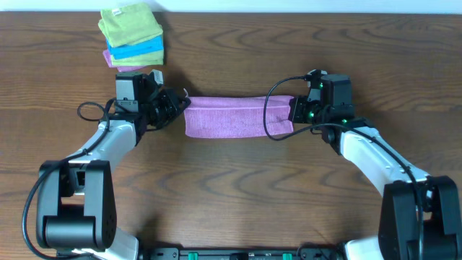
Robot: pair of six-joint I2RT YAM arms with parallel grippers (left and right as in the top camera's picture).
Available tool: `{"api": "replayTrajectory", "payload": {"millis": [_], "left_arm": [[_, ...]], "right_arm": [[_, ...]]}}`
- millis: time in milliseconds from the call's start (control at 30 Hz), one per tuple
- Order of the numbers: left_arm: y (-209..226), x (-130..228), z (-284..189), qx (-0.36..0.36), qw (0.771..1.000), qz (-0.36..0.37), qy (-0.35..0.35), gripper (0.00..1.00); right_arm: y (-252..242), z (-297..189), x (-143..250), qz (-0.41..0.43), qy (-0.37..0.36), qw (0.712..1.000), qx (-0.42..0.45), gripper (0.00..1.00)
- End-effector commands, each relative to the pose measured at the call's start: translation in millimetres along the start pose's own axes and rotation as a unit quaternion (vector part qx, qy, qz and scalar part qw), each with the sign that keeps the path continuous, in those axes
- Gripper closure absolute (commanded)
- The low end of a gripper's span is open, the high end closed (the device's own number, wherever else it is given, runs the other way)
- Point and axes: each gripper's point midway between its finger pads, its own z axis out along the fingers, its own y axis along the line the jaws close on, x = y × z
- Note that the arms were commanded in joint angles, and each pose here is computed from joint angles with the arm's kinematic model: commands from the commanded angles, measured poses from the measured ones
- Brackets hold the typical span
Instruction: Fold the cloth
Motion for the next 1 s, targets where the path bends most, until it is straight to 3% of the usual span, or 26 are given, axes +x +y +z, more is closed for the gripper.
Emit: {"api": "replayTrajectory", "payload": {"millis": [0,533,600,633,700,800,900,967], "left_arm": [[17,-11,4,-0.031,0.999,-0.006,-0.025,0.94],[57,-8,36,-0.059,0.998,-0.02,-0.018,0.94],[58,-8,36,-0.059,0.998,-0.02,-0.017,0.89],[57,-8,36,-0.058,0.998,-0.02,-0.017,0.8],[57,-8,36,-0.058,0.998,-0.02,-0.017,0.66],[56,-8,36,-0.056,0.998,-0.02,-0.015,0.64],[55,-7,35,-0.051,0.998,-0.018,-0.012,0.55],[52,-7,34,-0.045,0.999,-0.017,-0.01,0.5]], "right_arm": [[-12,5,0,0.008,0.003,1.0,0.027,0.98],[-16,14,9,-0.018,0.009,0.997,0.071,0.99],[-19,14,12,-0.018,0.013,0.997,0.08,0.97],[-20,14,12,-0.019,0.014,0.996,0.085,0.95],[-23,13,14,-0.018,0.016,0.995,0.094,0.88],[-24,13,15,-0.018,0.019,0.995,0.096,0.75],[-24,13,16,-0.018,0.019,0.995,0.096,0.5],[-24,13,15,-0.017,0.019,0.995,0.096,0.4]]}}
